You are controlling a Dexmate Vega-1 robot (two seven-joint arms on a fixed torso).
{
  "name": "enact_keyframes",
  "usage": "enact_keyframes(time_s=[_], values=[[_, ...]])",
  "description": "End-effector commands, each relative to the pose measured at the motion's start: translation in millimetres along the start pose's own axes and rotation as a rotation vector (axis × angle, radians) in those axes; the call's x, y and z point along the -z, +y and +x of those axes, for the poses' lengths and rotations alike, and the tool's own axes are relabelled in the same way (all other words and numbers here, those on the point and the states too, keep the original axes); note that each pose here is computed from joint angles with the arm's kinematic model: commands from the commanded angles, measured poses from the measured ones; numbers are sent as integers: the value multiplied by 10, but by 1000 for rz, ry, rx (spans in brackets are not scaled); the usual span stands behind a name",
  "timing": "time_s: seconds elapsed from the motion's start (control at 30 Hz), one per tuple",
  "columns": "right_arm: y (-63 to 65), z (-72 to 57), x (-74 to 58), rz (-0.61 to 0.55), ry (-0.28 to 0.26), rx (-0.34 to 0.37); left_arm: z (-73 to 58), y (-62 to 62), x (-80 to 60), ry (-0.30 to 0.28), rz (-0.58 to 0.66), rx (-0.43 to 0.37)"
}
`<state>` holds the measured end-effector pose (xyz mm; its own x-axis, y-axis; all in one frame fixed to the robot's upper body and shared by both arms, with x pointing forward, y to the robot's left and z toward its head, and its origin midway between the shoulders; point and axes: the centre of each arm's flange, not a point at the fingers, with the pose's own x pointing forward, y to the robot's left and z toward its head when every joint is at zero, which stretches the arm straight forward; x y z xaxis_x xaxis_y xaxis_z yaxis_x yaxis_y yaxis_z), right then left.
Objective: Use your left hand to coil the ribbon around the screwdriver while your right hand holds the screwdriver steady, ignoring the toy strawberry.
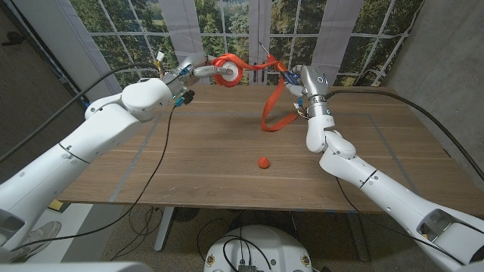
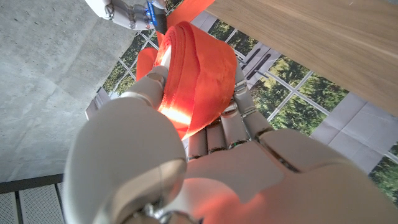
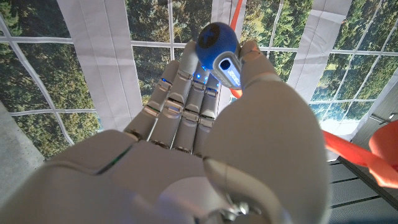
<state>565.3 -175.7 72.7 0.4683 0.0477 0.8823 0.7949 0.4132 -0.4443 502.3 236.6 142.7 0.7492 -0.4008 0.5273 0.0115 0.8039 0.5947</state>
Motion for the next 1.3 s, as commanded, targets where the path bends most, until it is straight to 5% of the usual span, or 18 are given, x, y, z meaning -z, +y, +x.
enact_keyframes(time_s=[0.03, 0.57, 1.3], values=[[-113, -95, 74, 4, 15, 31, -109, 8, 233, 83, 1, -58], [-177, -185, 95, -1, -7, 36, -208, -14, 509, 207, 21, -102], [-178, -215, 9, -112, -90, -170, -281, 4, 577, 279, 60, -115]])
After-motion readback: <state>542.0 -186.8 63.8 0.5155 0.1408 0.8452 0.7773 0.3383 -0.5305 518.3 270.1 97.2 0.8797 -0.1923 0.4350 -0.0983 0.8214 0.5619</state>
